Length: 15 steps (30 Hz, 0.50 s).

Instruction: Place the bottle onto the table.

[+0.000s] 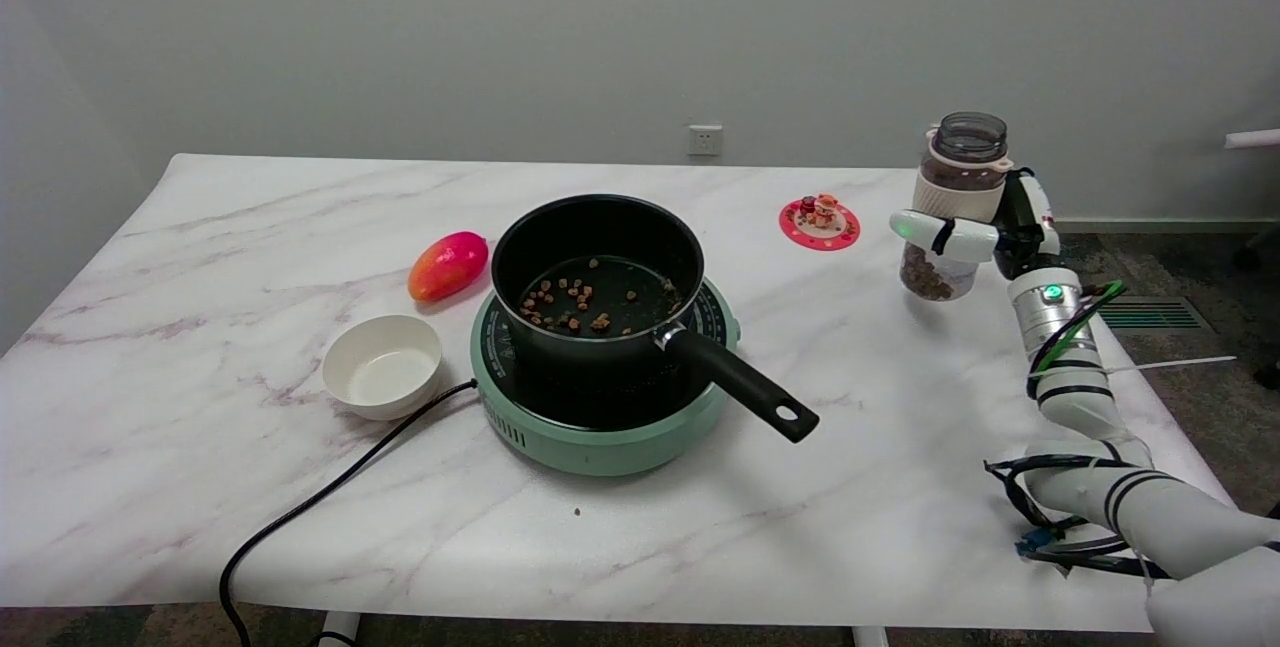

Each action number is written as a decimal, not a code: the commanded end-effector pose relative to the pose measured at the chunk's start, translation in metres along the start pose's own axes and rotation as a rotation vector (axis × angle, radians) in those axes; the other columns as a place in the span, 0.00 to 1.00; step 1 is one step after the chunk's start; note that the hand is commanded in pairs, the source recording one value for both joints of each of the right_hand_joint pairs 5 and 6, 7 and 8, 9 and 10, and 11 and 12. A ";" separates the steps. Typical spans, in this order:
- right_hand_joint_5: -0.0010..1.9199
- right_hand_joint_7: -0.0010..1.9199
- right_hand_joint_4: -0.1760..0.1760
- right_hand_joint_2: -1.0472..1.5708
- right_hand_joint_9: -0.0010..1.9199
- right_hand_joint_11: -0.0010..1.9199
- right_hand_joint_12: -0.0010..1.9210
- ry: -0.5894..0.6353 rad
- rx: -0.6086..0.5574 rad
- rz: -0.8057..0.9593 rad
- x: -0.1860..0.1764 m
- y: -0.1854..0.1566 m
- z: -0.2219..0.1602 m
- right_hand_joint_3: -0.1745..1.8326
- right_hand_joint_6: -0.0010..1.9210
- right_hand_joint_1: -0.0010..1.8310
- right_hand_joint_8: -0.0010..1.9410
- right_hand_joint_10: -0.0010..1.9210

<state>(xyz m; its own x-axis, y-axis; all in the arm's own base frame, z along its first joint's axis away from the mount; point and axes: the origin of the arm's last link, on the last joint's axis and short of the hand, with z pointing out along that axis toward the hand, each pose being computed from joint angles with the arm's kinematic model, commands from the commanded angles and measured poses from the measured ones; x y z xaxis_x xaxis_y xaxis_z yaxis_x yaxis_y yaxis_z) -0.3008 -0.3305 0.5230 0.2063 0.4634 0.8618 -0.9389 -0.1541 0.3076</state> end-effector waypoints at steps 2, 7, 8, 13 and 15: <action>1.00 1.00 0.50 0.88 0.70 0.64 0.64 -0.010 -0.008 -0.012 -0.027 0.006 0.003 0.26 1.00 0.79 0.99 0.70; 1.00 1.00 0.50 0.88 0.70 0.64 0.64 -0.003 0.018 -0.065 -0.029 0.004 0.001 0.26 1.00 0.79 0.99 0.70; 1.00 1.00 0.50 0.88 0.70 0.64 0.64 0.000 0.021 -0.077 -0.028 0.004 0.000 0.26 1.00 0.79 0.99 0.70; 1.00 1.00 0.50 0.87 0.71 0.64 0.64 0.077 0.046 -0.104 -0.033 0.004 -0.010 0.27 1.00 0.79 0.99 0.71; 1.00 1.00 0.50 0.88 0.71 0.64 0.64 0.105 0.044 -0.084 -0.033 0.005 -0.013 0.26 1.00 0.79 0.99 0.71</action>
<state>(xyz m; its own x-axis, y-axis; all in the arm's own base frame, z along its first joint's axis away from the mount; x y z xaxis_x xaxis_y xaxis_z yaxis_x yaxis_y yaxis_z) -0.3087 -0.3412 0.5068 0.2377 0.4682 0.8511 -0.9297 -0.1440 0.3389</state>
